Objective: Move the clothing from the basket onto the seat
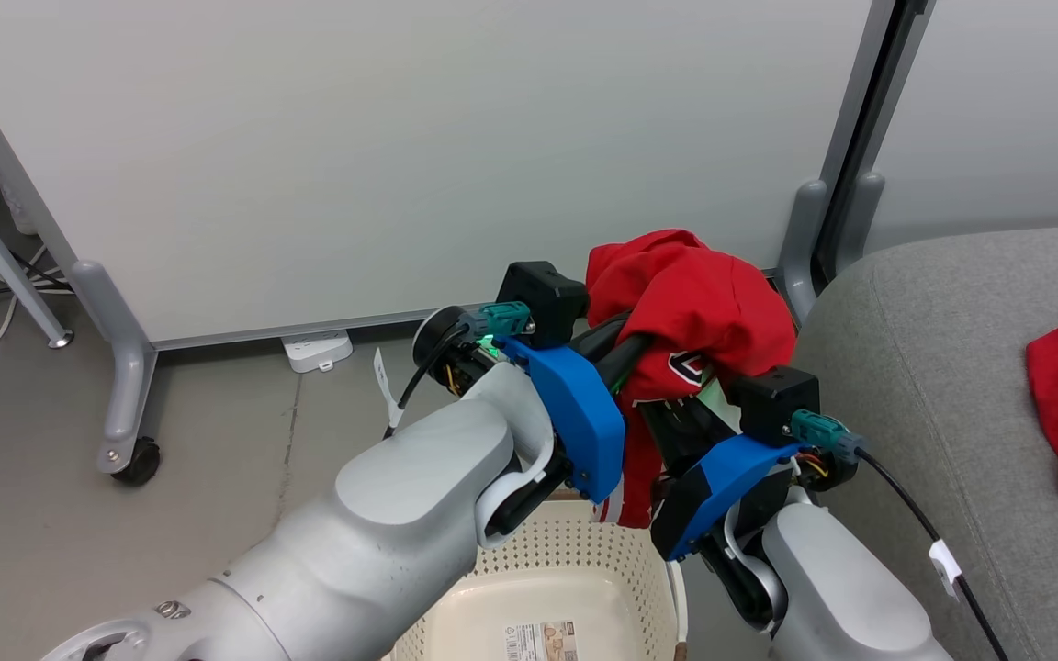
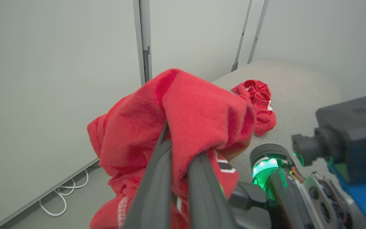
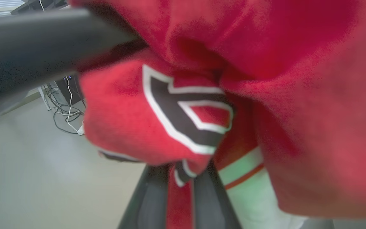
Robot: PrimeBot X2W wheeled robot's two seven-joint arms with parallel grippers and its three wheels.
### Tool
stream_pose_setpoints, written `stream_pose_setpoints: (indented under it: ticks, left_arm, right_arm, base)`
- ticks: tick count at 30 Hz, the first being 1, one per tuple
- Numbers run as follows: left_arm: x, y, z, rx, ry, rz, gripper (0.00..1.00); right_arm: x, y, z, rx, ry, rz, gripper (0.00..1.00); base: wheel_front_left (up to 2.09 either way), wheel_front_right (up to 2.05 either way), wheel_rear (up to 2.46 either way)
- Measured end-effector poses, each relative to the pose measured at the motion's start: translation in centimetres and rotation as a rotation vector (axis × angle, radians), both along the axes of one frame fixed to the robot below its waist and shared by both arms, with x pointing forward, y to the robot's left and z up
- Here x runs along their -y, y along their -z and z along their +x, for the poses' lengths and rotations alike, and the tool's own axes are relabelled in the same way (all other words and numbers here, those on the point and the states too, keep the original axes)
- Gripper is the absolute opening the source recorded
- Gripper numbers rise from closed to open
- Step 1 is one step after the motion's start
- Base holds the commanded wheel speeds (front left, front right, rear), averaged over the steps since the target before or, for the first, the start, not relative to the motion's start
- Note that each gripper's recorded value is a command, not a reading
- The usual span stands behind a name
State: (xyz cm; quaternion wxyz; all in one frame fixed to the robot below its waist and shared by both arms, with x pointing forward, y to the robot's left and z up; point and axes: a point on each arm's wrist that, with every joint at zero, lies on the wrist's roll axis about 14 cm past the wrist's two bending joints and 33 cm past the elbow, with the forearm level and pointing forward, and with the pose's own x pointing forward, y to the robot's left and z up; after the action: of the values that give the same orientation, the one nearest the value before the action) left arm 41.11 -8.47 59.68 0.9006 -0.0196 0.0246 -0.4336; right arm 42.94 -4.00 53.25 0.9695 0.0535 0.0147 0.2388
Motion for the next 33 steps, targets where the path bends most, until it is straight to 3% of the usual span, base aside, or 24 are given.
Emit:
stream_pose_setpoints:
  ticks: [23, 24, 25, 26, 33]
  left_arm:
    - [0.13, 0.13, 0.14, -0.010, -0.004, -0.013, 0.00]
    - [0.17, 0.13, 0.10, -0.012, -0.001, -0.014, 0.26]
    - [0.20, 0.15, 0.07, -0.017, 0.001, -0.016, 0.85]
    - [0.27, 0.12, -0.01, -0.017, 0.006, -0.018, 1.00]
    - [0.09, 0.01, -0.06, 0.022, 0.006, -0.043, 1.00]
  right_arm:
    - [0.29, 0.57, 0.01, -0.004, 0.004, -0.020, 0.00]
    - [0.31, 0.58, 0.03, -0.004, 0.005, -0.020, 0.00]
    - [0.31, 0.57, 0.04, -0.002, 0.005, -0.021, 0.00]
    - [0.30, 0.57, 0.05, 0.001, 0.005, -0.023, 0.00]
    - [0.34, 0.52, 0.27, 0.014, 0.005, -0.040, 0.00]
  base:
    - [0.00, 0.00, 0.00]
    - [0.00, 0.00, 0.00]
    - [0.00, 0.00, 0.00]
    - [0.00, 0.00, 0.00]
    - [0.00, 0.00, 0.00]
